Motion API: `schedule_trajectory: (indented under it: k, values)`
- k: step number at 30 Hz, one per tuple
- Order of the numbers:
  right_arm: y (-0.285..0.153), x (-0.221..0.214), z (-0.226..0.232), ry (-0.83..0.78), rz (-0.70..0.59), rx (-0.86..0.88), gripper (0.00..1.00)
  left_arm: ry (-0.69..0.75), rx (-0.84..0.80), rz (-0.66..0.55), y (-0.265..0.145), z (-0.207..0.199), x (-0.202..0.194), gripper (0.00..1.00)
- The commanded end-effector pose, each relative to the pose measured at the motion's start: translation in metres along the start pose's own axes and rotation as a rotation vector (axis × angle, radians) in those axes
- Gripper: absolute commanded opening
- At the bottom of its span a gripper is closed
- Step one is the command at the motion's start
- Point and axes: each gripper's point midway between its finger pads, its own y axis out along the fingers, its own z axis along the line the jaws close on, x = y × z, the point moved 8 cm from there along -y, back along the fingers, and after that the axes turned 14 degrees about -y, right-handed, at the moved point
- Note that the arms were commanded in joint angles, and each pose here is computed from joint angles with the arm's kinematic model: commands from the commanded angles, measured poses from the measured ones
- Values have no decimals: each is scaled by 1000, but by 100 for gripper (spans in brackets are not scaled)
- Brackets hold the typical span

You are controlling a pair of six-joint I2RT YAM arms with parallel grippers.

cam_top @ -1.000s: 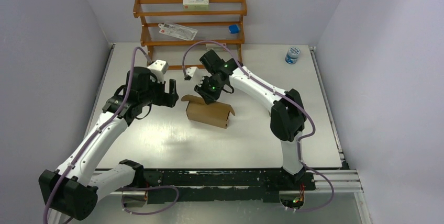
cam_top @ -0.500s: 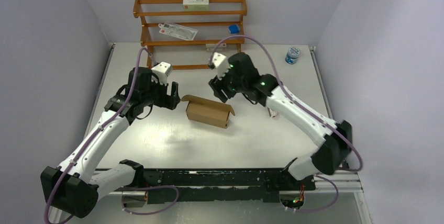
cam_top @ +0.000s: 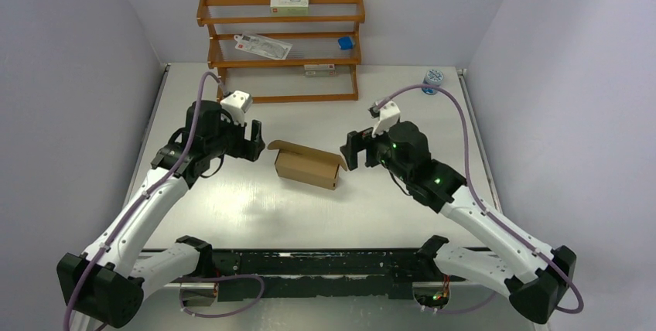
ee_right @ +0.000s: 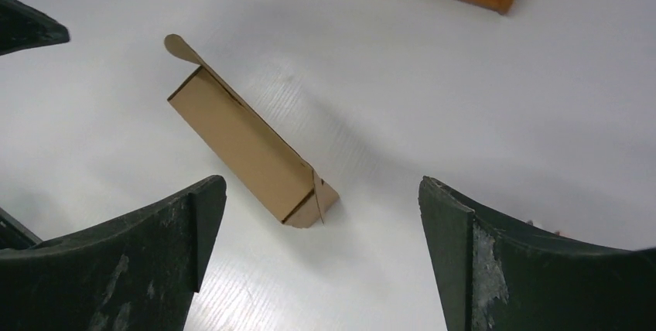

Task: Fold the paper box

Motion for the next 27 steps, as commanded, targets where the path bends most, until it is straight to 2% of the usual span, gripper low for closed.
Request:
schedule_trajectory:
  k: [1, 8, 15, 21, 27]
  values:
    - [-6, -5, -7, 111, -25, -106, 100, 15, 6, -86, -2, 3, 6, 86]
    - [1, -29, 2, 103, 109, -46, 94, 41, -97, -35, 13, -3, -3, 85]
    - [13, -50, 9, 55, 210, 9, 78, 115, -159, 76, 38, -3, -7, 76]
    - [31, -64, 16, 33, 292, 59, 55, 157, -196, 153, 56, -3, -4, 68]
    - [42, -67, 18, 17, 317, 63, 46, 197, -220, 175, 64, -4, 1, 63]
